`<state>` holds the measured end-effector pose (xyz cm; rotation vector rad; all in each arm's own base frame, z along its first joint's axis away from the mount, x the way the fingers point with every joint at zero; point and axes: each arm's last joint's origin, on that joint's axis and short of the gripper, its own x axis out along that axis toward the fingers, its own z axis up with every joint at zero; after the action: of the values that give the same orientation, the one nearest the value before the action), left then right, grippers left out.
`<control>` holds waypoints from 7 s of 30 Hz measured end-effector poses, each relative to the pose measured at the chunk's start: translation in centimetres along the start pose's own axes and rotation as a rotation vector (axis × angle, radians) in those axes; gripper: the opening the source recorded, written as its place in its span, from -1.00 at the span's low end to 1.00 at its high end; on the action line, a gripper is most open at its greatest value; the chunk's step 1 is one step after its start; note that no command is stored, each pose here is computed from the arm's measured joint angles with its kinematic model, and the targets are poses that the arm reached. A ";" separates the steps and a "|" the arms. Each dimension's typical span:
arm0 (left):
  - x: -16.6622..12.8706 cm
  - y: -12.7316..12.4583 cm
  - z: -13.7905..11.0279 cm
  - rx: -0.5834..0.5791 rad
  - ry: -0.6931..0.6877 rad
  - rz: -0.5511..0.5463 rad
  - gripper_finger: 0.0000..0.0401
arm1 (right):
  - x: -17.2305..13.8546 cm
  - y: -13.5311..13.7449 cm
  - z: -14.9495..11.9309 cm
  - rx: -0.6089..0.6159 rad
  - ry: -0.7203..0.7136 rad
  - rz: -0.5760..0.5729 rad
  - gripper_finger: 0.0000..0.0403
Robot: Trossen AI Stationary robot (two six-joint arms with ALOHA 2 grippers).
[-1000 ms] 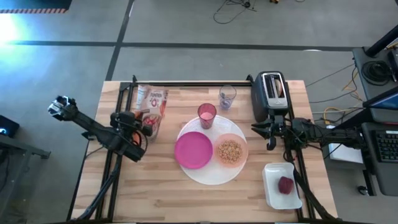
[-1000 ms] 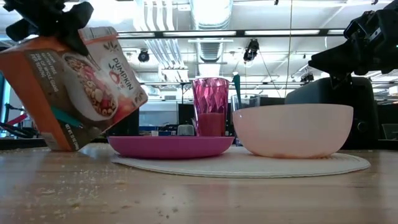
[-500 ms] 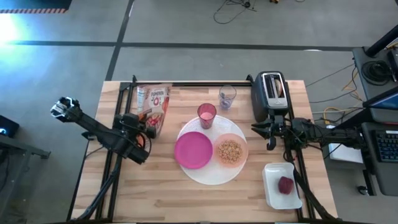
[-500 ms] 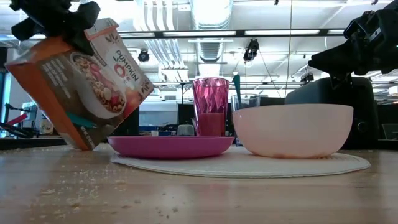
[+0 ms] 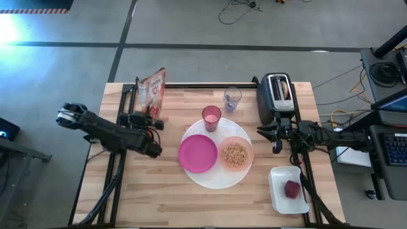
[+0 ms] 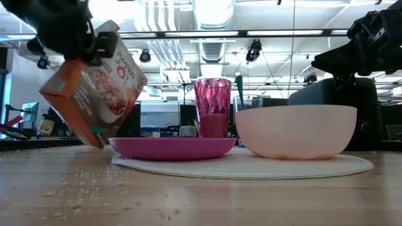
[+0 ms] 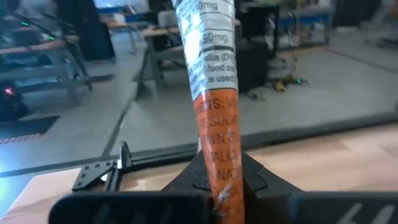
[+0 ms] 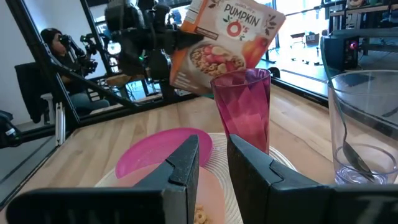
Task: Arrange a breakfast setting
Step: Pour the cereal into the orange bowl, then put the bagel on the pink plate
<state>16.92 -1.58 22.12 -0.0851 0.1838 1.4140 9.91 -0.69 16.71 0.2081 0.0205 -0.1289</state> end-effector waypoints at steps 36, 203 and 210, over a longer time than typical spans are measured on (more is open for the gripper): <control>5.9 1.5 -6.0 0.050 0.022 0.355 -1.00 | 0.0 0.0 0.0 0.000 0.000 0.000 -0.64; -8.2 -7.0 3.7 0.721 0.191 -0.620 0.53 | 0.0 0.0 1.0 0.041 -0.121 -0.049 -0.64; -6.4 -4.6 3.6 0.640 0.184 -0.629 0.53 | 0.0 0.0 1.0 0.066 -0.123 -0.052 -0.64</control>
<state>20.85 -7.92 26.55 0.2409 0.6904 0.6729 9.92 -0.92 17.70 0.2650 -0.1008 -0.1939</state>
